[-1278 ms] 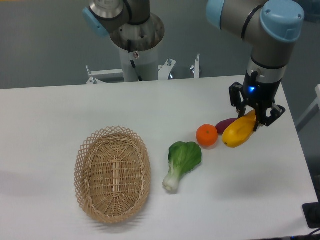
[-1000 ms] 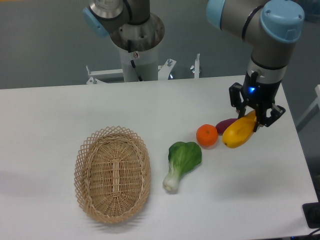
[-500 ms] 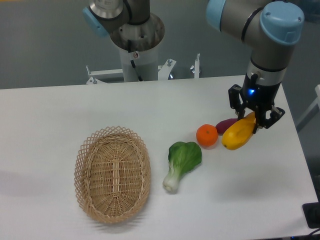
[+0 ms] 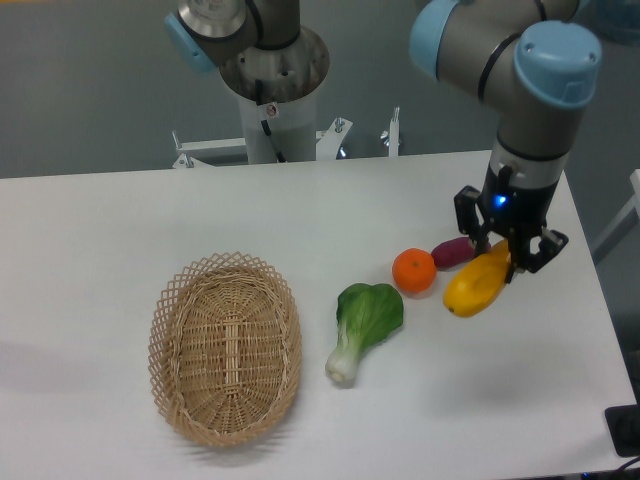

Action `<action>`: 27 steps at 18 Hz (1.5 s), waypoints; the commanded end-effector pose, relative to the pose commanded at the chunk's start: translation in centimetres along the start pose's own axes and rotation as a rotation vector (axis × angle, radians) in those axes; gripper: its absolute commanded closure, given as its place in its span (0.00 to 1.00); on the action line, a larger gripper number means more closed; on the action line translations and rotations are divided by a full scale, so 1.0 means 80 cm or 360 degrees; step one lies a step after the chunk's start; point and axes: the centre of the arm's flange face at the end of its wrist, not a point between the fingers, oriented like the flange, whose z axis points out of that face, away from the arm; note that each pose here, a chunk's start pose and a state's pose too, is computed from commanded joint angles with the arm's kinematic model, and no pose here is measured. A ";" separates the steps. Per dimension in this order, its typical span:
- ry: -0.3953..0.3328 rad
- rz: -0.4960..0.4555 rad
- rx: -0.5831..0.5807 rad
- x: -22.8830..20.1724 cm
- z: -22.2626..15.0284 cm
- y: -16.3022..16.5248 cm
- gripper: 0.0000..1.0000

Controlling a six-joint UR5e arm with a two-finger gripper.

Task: Place the mango on the table
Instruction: 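Carry the yellow mango away from the orange and lower it to the table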

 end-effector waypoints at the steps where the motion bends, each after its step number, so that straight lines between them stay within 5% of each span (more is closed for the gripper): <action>1: -0.0021 -0.0007 0.0009 0.001 0.004 -0.006 0.55; 7: -0.0054 0.0027 0.0030 -0.002 0.075 -0.030 0.55; 15: -0.0054 0.0324 -0.0018 -0.007 0.187 -0.021 0.56; 27: 0.0070 0.0514 -0.0133 0.029 0.224 0.006 0.56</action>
